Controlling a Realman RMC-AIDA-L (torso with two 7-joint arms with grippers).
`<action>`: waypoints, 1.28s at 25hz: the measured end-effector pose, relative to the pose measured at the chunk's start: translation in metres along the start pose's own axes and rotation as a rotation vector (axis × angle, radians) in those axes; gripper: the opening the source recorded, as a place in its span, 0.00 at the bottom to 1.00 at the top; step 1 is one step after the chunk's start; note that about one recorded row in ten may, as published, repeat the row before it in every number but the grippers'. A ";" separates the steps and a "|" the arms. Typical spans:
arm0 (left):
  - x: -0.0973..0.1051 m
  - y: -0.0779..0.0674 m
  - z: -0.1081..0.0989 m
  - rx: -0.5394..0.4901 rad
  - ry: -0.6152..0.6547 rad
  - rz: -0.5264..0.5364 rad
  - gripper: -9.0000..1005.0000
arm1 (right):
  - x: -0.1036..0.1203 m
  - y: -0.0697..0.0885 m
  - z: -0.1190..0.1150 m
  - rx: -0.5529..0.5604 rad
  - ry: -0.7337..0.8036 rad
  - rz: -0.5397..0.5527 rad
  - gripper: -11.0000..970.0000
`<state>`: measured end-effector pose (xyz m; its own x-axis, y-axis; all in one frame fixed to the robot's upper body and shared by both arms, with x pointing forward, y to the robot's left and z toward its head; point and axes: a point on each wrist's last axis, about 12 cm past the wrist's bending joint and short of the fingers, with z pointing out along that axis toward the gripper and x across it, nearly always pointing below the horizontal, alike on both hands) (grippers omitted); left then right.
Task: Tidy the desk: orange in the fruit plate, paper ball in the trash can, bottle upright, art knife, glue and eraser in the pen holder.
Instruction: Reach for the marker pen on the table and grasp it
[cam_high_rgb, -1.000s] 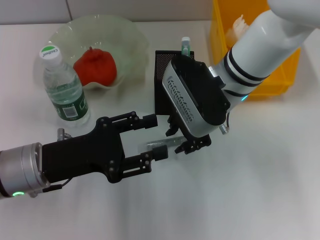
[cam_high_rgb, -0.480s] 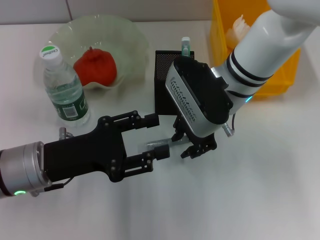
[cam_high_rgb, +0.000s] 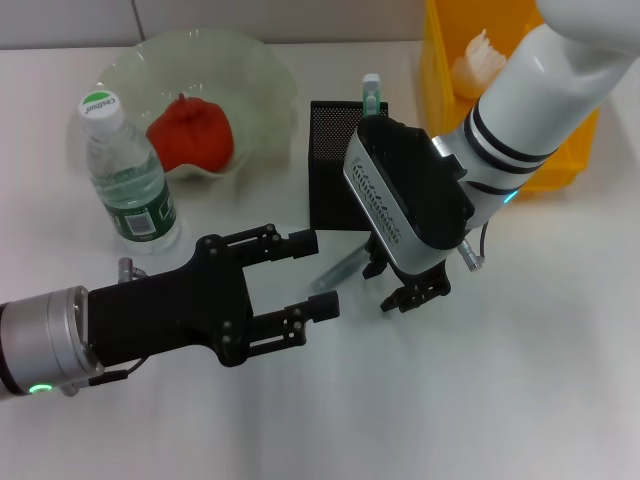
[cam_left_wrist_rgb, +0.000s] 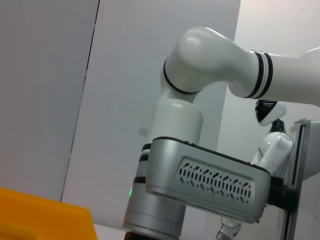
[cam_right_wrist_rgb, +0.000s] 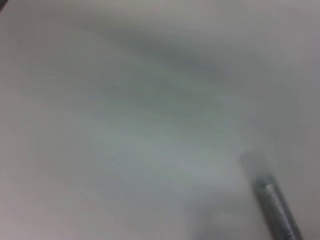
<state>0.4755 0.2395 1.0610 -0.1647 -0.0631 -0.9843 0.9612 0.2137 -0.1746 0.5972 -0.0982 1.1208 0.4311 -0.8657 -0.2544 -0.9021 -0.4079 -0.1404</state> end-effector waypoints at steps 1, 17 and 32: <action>0.000 0.000 0.000 -0.003 0.002 0.000 0.66 | 0.000 0.000 0.000 0.000 0.001 0.002 0.43; 0.001 0.001 0.000 -0.009 0.006 -0.001 0.66 | -0.001 -0.006 -0.007 0.094 0.005 -0.014 0.43; -0.001 0.003 0.003 -0.002 0.005 0.005 0.66 | 0.007 -0.006 0.001 0.101 0.015 0.015 0.43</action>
<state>0.4789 0.2372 1.0615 -0.1607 -0.0573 -0.9853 0.9616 0.2161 -0.1694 0.6061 -0.1017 1.1187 0.4162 -0.8761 -0.2434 -0.9019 -0.3638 -0.2327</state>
